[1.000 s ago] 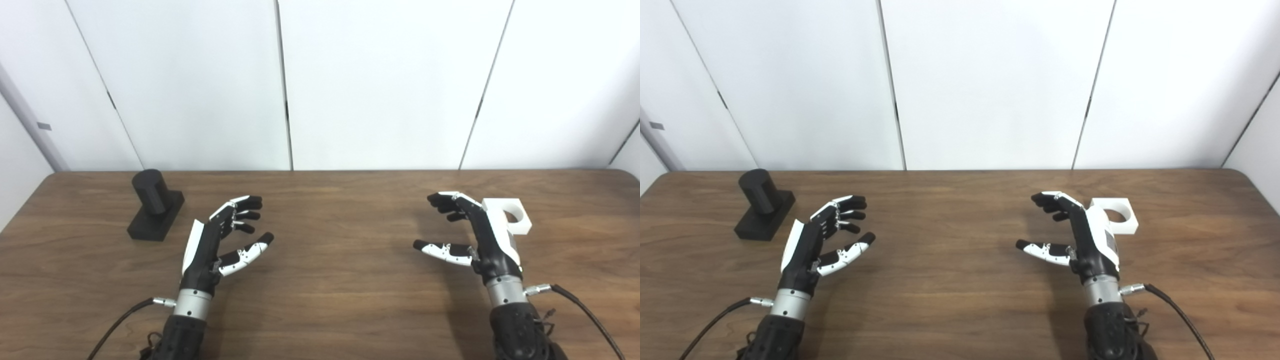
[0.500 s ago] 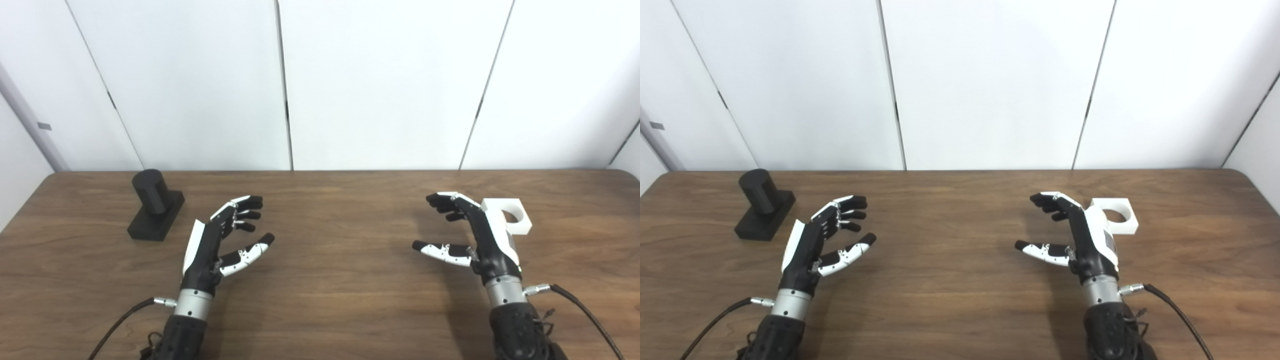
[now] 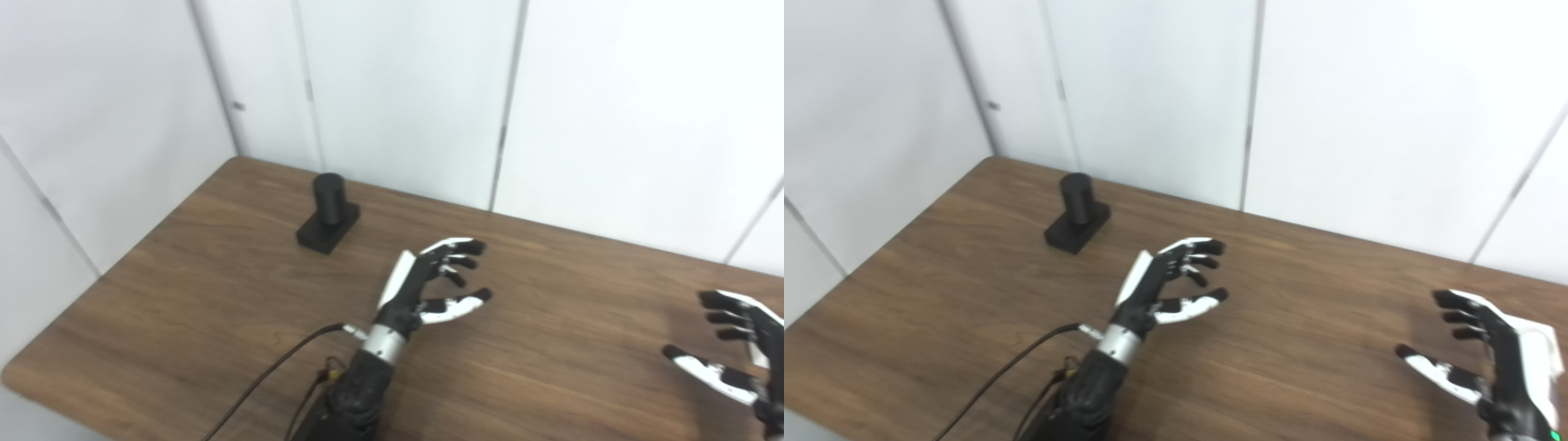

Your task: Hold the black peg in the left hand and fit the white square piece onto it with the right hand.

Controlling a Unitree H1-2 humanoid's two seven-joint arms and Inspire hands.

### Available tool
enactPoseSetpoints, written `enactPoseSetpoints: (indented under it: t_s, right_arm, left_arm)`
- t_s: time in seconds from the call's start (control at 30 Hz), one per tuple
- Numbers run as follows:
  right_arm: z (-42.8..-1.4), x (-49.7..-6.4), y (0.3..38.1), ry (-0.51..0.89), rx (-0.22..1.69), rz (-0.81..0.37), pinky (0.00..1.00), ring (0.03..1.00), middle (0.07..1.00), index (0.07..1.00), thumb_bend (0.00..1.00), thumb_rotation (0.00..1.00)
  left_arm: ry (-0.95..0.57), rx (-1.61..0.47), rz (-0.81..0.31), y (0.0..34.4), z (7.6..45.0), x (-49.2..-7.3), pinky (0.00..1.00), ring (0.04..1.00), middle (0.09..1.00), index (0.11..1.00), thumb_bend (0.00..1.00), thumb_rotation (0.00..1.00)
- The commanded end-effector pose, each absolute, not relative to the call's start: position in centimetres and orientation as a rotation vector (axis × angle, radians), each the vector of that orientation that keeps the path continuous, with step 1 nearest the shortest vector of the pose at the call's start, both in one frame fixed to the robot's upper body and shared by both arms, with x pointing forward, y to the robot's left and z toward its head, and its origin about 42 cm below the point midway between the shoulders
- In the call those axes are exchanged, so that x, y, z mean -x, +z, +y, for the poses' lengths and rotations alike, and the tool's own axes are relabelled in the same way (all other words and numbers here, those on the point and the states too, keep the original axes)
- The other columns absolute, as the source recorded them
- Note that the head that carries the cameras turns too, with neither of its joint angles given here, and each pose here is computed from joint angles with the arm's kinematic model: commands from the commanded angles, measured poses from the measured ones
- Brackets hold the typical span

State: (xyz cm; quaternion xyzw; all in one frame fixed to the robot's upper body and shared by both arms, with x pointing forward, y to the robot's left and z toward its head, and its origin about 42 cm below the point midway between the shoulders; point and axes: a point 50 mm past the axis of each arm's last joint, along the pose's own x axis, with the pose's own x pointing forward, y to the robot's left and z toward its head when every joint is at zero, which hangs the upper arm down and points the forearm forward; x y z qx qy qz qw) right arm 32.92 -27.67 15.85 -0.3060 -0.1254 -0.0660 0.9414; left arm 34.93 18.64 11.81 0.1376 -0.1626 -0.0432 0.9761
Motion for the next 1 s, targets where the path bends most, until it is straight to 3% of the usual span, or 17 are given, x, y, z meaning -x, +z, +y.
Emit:
enactPoseSetpoints:
  t_s: [0.0, 0.4, 0.73, 0.97]
  right_arm:
    - [-27.5, -33.4, 18.1, -0.146, 0.623, -0.342, 0.57, 0.662, 0.696, 0.665, 0.59, 0.0]
    - [-27.4, -33.2, 17.6, -0.138, 0.627, -0.351, 0.51, 0.63, 0.656, 0.641, 0.59, 0.0]
    - [-27.4, -33.1, 17.8, -0.132, 0.616, -0.356, 0.45, 0.591, 0.638, 0.62, 0.58, 0.0]
    - [-27.3, -32.9, 18.1, -0.127, 0.616, -0.353, 0.45, 0.593, 0.634, 0.614, 0.57, 0.0]
  left_arm:
    - [-0.083, -0.277, -0.406, 13.0, 18.1, -35.7, 0.52, 0.697, 0.762, 0.733, 0.61, 0.08]
    - [-0.087, -0.295, -0.375, 11.8, 17.4, -35.7, 0.58, 0.721, 0.753, 0.745, 0.61, 0.13]
    - [-0.081, -0.292, -0.375, 11.7, 17.2, -35.9, 0.55, 0.712, 0.751, 0.741, 0.62, 0.16]
    - [-0.056, -0.273, -0.405, 13.4, 18.1, -36.2, 0.51, 0.671, 0.734, 0.713, 0.7, 0.13]
